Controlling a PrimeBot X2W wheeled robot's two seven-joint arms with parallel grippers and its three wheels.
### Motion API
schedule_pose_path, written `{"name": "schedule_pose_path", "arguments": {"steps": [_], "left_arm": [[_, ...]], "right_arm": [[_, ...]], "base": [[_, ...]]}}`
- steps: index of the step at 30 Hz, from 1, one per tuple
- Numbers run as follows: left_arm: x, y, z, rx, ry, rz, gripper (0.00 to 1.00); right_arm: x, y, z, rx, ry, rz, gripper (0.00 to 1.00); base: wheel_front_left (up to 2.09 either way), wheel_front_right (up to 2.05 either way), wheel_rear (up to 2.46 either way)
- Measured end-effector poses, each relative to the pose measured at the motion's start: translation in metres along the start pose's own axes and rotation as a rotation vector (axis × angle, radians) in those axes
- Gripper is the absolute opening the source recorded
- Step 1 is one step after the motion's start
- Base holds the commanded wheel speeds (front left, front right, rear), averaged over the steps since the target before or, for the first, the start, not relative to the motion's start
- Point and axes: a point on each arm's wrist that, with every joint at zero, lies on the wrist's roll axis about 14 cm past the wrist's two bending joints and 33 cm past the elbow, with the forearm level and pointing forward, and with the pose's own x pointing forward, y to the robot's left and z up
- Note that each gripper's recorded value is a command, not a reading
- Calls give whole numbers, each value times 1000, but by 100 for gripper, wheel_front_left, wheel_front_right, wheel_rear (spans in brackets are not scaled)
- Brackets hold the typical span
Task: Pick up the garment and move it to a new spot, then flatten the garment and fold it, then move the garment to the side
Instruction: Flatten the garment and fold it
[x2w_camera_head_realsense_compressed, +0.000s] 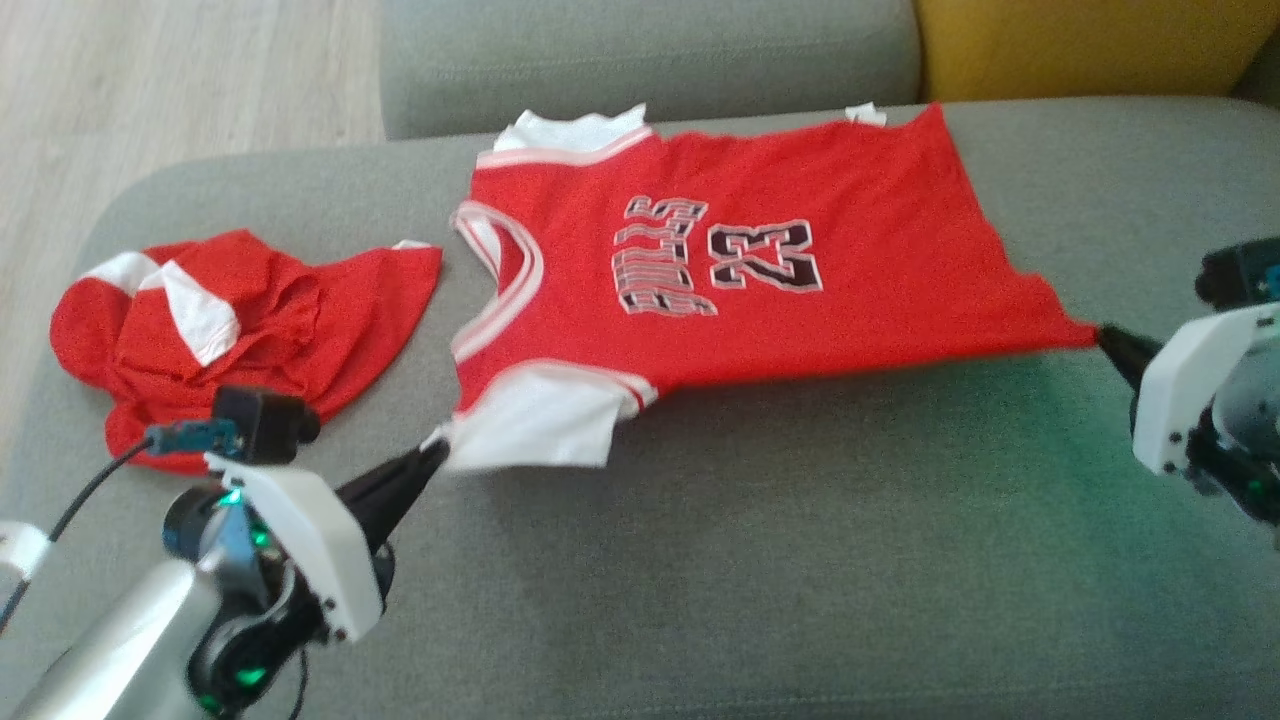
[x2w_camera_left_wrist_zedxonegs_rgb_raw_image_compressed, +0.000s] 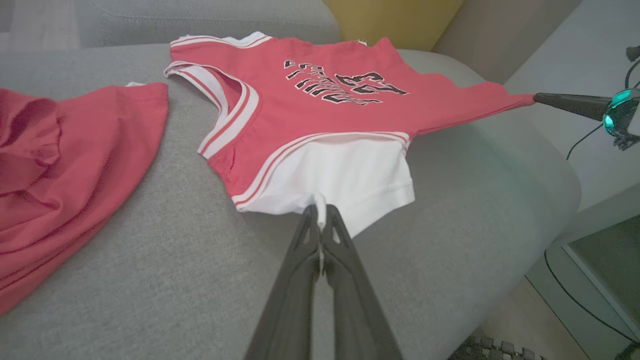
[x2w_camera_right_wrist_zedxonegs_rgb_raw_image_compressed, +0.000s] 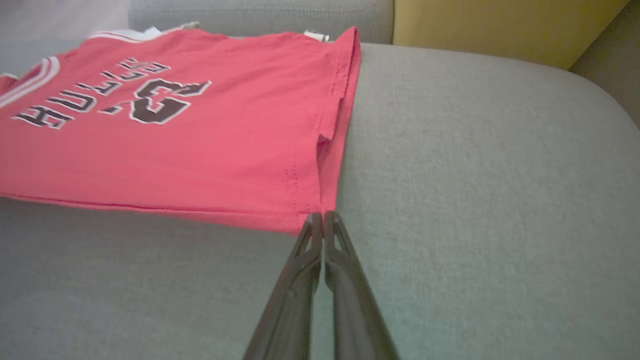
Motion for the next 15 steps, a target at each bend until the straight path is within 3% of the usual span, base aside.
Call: {"name": "schedule_pose_path", "arguments": {"steps": [15], "left_arm": [[-44,-40,-35,-43,245,-151,0]], "right_arm": [[-44,0,-76,52,336,49,0]], "base": [[0,0,0]]}}
